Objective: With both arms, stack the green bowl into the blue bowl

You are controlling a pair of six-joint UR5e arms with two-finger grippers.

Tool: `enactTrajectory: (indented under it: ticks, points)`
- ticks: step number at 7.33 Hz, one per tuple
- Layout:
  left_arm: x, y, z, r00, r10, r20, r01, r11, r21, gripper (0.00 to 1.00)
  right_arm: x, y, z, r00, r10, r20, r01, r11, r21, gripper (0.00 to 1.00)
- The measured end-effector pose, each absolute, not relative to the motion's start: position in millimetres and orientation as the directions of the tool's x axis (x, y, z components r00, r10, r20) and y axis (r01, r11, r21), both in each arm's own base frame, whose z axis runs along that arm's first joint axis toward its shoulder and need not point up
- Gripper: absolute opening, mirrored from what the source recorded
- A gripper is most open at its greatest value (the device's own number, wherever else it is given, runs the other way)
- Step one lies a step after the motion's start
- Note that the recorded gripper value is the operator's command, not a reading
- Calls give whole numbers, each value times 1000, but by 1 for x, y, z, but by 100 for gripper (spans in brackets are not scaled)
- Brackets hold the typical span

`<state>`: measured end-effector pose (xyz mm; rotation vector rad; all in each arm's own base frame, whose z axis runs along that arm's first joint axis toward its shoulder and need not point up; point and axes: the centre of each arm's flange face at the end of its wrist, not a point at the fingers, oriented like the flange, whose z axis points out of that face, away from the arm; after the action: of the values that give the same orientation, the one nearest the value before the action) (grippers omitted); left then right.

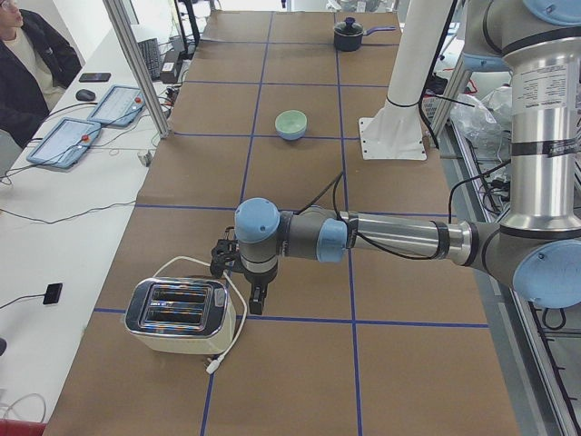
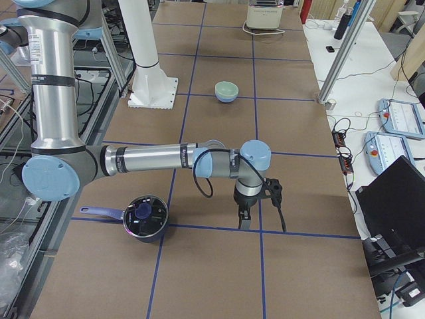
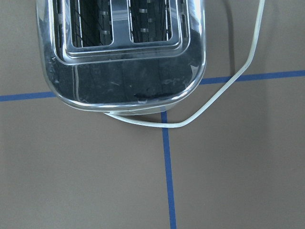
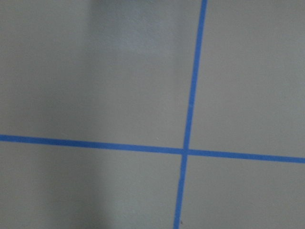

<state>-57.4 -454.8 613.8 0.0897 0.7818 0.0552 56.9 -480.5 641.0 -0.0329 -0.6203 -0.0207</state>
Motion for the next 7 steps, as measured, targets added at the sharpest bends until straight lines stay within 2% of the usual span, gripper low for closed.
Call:
enactTrajectory:
  ticks: [2,7]
  points:
    - [-58,-453,616,709,81,-701,-16,995,99,99,65,-463,656,814,23,581,12,998,-56,100]
    - [-57,-447,621,709,74,-702,-17,996,88,99,67,-462,653,813,31,582,1,998,-55,100]
